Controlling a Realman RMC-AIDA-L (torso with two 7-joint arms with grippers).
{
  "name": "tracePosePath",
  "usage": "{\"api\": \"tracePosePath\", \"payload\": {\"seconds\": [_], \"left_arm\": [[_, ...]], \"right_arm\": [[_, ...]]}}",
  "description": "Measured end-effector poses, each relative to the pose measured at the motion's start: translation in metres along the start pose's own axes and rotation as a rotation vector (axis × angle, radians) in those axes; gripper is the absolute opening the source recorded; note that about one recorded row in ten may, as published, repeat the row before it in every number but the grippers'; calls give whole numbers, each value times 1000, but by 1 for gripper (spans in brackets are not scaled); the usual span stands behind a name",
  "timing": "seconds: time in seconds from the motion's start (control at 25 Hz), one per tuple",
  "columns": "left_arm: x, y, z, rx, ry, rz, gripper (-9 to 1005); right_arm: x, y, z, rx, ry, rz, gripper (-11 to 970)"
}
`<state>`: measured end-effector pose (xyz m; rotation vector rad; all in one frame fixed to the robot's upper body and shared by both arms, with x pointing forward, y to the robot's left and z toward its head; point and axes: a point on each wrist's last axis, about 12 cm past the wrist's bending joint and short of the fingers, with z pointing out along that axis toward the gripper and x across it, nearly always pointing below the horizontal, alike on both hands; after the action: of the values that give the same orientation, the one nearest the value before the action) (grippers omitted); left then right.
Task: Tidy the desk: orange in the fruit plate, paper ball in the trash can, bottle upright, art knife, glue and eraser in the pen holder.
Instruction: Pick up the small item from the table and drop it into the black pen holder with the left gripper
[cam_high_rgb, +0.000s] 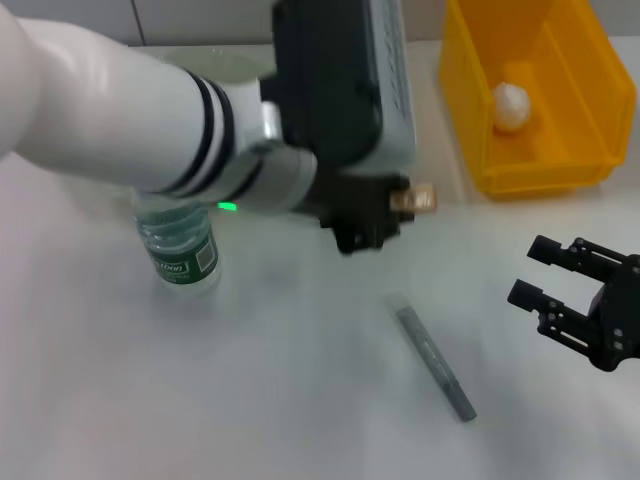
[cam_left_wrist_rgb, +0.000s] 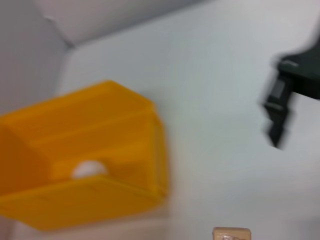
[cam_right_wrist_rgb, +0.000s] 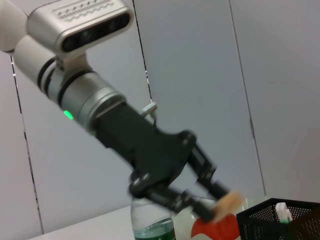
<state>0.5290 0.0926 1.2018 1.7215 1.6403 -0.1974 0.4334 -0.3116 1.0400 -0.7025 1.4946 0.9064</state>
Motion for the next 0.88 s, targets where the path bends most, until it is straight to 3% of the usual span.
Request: {"api": "tracePosePath", "payload": {"seconds": [0.32,0.44,0.48,0.88], "left_arm": [[3,14,4,-126,-93,-90,264],[3,18,3,-184,-161,-150,264],[6,22,5,-227,-220,-218,264],[22,23,18,-286,-268,-336,264]], "right_arm": [[0,0,3,-12,-2,7,569],[0,0,4,-15,-3,8,569],[0,0,5,-17,-4,10,569],[1,2,7,-21,-12,22,570]]}}
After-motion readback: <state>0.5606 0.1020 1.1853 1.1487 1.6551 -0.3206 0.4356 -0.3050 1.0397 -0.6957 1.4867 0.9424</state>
